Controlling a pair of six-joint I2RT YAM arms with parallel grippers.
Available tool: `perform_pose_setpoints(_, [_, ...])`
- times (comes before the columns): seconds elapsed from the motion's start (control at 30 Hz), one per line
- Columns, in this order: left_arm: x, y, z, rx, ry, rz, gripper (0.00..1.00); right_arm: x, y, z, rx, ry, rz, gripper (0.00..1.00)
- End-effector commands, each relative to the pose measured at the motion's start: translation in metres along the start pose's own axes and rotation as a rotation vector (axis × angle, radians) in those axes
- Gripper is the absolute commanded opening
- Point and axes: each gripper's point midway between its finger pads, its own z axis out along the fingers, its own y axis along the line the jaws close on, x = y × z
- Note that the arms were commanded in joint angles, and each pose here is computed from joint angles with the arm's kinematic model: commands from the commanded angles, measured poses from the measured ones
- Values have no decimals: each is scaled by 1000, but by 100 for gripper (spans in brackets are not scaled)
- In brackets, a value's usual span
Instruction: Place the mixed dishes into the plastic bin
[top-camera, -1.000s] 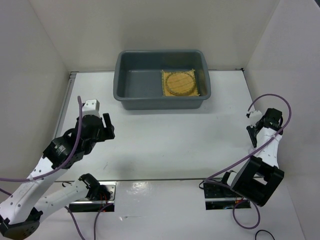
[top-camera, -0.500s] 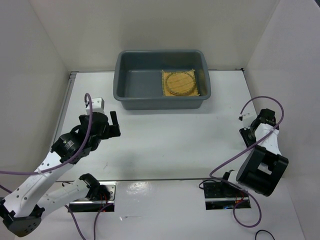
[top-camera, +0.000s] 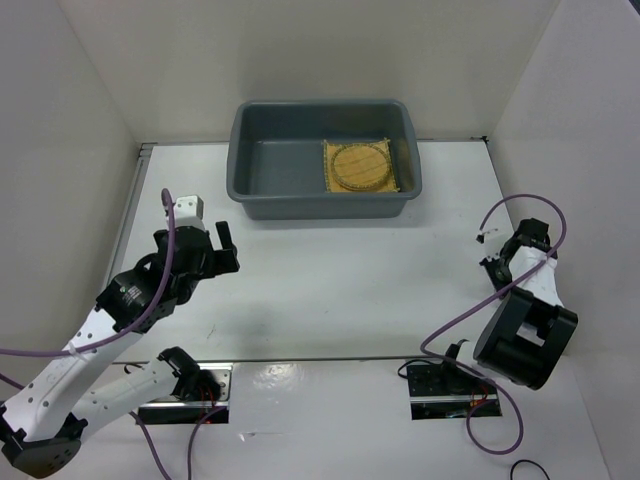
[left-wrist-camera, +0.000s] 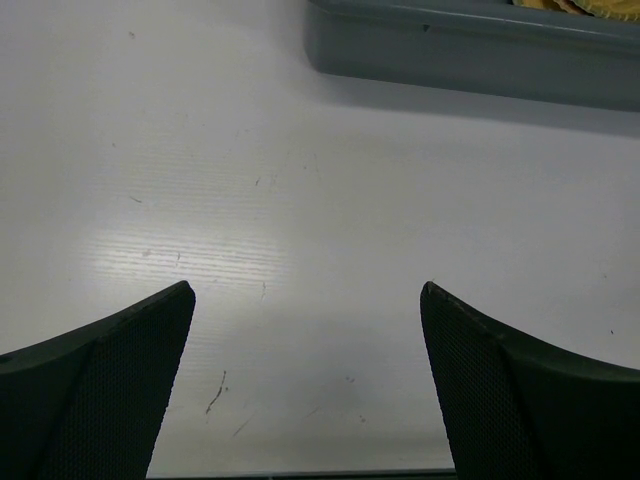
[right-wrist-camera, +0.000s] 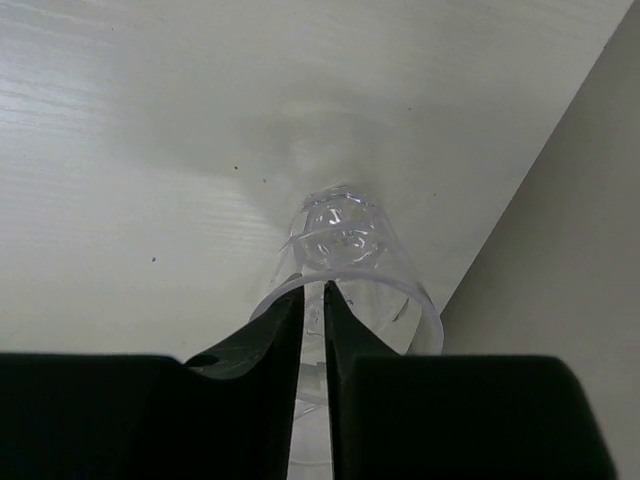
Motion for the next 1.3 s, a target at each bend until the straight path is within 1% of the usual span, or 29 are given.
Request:
perform_pose_setpoints(0.0, [-10,2,-2,-1,-49,-26,100,-10,-12,-19,59,-43,-4,18])
perform_pose_setpoints(0.03, [-10,2,-2,0,-49,-26,100,-9,-11,-22,63,-46,-4,18])
perform_pose_setpoints(0.13, [-10,2,-2,0,-49,-26,100,-17,-16,-41,117,-101,-19,30])
perform_pose_setpoints(0.17, [-10,2,-2,0,-49,-26,100,-19,-23,-53,166,-124,-16,36])
perform_pose_setpoints(0.33, [-12,1,-2,4,-56,-31,100,-29,-29,-82,270,-189,-60,42])
perform_pose_setpoints(0.37, [-12,1,-2,4,-56,-31,100,-25,-25,-84,262,-179,-73,42])
perform_pose_setpoints(0.43, [-8,2,0,0,-49,-26,100,-28,-19,-90,268,-191,-101,45])
perform_pose_setpoints(0.5, [-8,2,0,0,-49,-26,100,-24,-12,-86,257,-173,-121,47])
perform_pose_setpoints(0.57, [-8,2,0,0,-49,-26,100,-20,-1,-75,232,-148,-154,47])
perform_pose_setpoints(0.73, [-10,2,-2,4,-56,-31,100,-11,8,-47,161,-62,-142,48])
perform_pose_setpoints(0.83, [-11,3,-4,8,-63,-36,100,-7,13,-34,113,-11,-130,47])
perform_pose_setpoints(1.07, [-11,3,-4,8,-63,-36,100,-13,12,-29,101,-15,-109,47])
perform_pose_setpoints(1.1, [-11,3,-4,8,-63,-36,100,-10,15,-26,94,-8,-111,45])
perform_pose_setpoints(1.13, [-11,3,-4,8,-63,-36,100,-10,12,-25,102,0,-110,45])
perform_pose_setpoints(1.2, [-10,2,-4,16,-58,-36,100,-3,18,-18,81,23,-114,39])
perform_pose_setpoints(1.27, [-10,2,-4,16,-58,-36,100,-6,16,-15,83,21,-113,33])
